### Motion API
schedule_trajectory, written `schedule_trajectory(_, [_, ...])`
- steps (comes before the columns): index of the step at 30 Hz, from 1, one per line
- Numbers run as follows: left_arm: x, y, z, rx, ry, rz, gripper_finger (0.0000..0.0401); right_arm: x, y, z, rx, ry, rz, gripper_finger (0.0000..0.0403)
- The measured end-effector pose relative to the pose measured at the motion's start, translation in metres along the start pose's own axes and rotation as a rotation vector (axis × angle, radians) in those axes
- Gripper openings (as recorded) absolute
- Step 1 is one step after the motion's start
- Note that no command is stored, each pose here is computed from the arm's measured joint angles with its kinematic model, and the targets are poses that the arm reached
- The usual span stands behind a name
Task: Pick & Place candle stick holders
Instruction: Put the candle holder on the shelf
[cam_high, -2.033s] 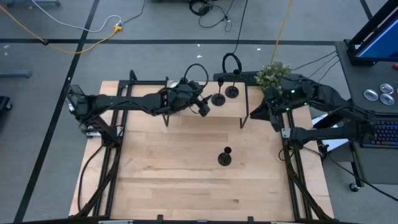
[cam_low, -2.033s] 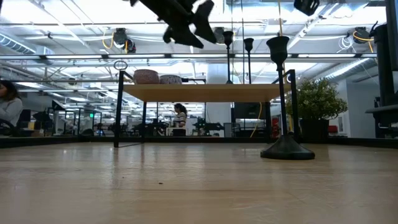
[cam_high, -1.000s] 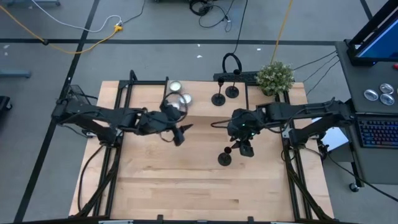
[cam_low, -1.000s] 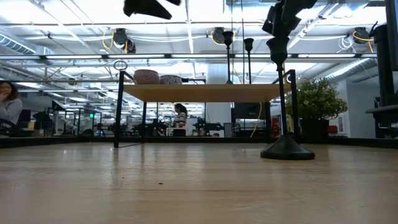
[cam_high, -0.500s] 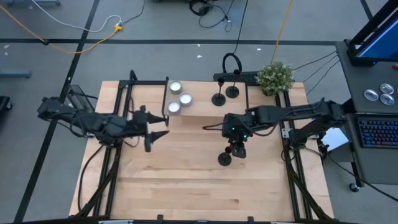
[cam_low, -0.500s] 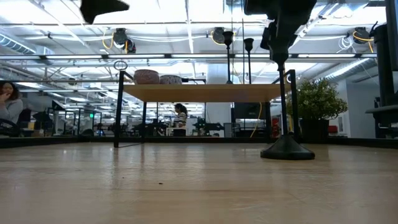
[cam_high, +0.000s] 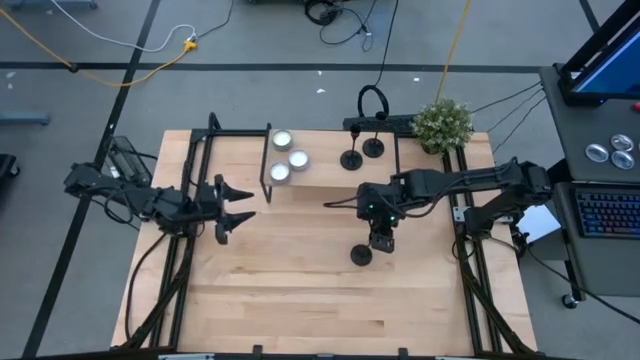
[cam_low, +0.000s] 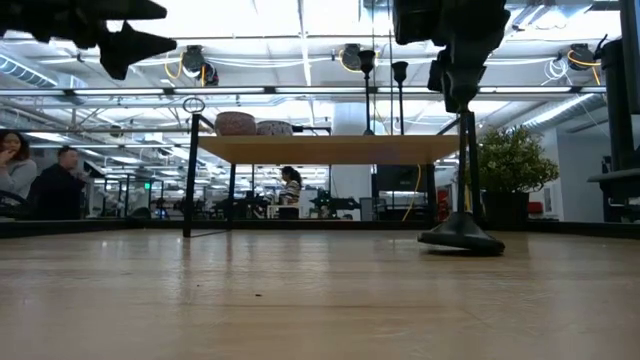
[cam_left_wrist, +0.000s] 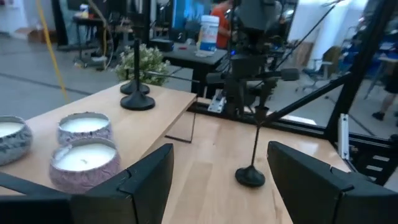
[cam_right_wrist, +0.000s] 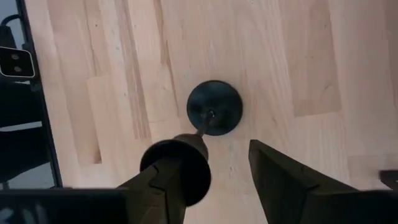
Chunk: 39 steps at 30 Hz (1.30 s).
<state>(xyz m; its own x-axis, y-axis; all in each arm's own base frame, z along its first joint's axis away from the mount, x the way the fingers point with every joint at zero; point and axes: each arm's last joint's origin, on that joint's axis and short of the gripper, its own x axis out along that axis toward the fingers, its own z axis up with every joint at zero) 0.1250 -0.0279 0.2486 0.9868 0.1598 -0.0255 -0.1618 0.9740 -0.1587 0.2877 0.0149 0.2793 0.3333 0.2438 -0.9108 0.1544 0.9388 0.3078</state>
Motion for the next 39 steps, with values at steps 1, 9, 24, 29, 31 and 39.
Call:
schedule_trajectory(1, [-0.001, 0.001, -0.005, 0.002, -0.009, -0.01, 0.0267, 0.0, 0.0, 0.0, -0.001, 0.0, 0.0, 0.015])
schedule_trajectory(9, [-0.002, 0.007, -0.037, -0.063, 0.025, -0.012, 0.0267, 0.009, 0.004, 0.0, -0.03, 0.041, 0.007, 0.0076])
schedule_trajectory(24, [-0.002, 0.007, -0.04, -0.048, 0.042, -0.037, 0.0267, 0.009, 0.01, -0.004, -0.071, 0.04, -0.042, 0.0013])
schedule_trajectory(29, [-0.002, 0.004, -0.037, -0.065, 0.017, -0.114, 0.0267, -0.004, 0.015, -0.002, -0.088, 0.075, -0.064, 0.0012])
schedule_trajectory(31, [-0.002, 0.003, -0.035, -0.056, 0.007, -0.153, 0.0267, -0.016, 0.018, 0.001, -0.105, 0.065, -0.071, 0.0012])
schedule_trajectory(39, [-0.001, 0.007, -0.037, -0.042, 0.031, -0.136, 0.0267, -0.068, 0.034, 0.009, -0.108, 0.024, -0.043, 0.0012])
